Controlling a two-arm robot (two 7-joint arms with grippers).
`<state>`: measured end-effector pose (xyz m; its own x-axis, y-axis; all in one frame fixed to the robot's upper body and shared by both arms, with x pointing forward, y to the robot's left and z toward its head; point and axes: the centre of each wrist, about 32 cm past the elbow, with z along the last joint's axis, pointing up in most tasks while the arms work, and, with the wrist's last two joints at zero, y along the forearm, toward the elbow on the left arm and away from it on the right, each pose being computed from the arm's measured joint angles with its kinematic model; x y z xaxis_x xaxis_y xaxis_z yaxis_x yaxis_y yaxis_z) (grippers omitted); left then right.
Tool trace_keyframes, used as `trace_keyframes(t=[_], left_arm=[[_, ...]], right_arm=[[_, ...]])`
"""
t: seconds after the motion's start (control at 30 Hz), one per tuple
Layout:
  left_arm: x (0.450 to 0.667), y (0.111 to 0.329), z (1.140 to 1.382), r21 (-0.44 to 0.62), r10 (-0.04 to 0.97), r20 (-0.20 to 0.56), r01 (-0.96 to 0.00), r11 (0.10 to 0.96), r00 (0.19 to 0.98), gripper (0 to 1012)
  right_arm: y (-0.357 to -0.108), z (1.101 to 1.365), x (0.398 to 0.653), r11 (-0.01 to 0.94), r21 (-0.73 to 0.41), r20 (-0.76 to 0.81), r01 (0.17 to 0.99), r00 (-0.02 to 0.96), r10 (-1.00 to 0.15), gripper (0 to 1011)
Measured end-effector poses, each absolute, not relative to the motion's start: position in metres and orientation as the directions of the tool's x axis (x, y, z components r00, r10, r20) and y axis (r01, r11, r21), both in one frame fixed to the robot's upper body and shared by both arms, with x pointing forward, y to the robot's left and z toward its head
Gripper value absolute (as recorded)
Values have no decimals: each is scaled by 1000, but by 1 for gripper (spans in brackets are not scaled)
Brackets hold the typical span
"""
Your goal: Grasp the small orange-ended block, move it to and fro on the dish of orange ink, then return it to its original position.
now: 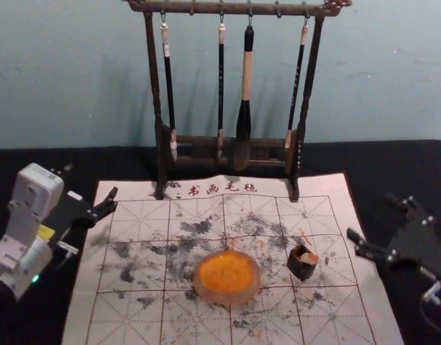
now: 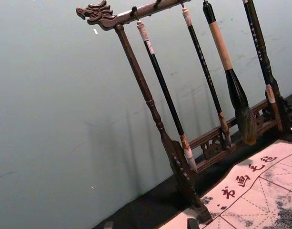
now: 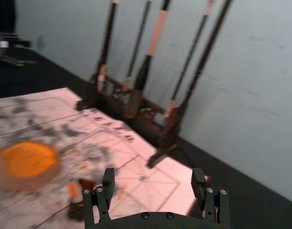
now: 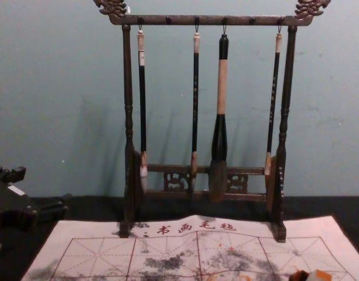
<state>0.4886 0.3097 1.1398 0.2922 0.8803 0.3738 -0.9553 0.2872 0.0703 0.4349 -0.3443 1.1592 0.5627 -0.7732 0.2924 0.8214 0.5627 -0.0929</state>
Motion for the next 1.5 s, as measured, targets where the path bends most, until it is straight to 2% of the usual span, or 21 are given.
trace_keyframes(t=[0.3, 0.63, 1.5], left_arm=[[489, 310, 1140, 70, 880, 374, -955, 287, 292, 1001], [489, 310, 1140, 70, 880, 374, -955, 287, 292, 1001], [489, 310, 1140, 70, 880, 374, -955, 287, 292, 1001]], right_arm=[[-333, 1153, 422, 654, -156, 270, 740, 669, -692, 1002], [-323, 1147, 433, 693, -249, 271, 676, 736, -621, 1000], [-319, 1142, 456, 694, -278, 277, 664, 748, -604, 1000]])
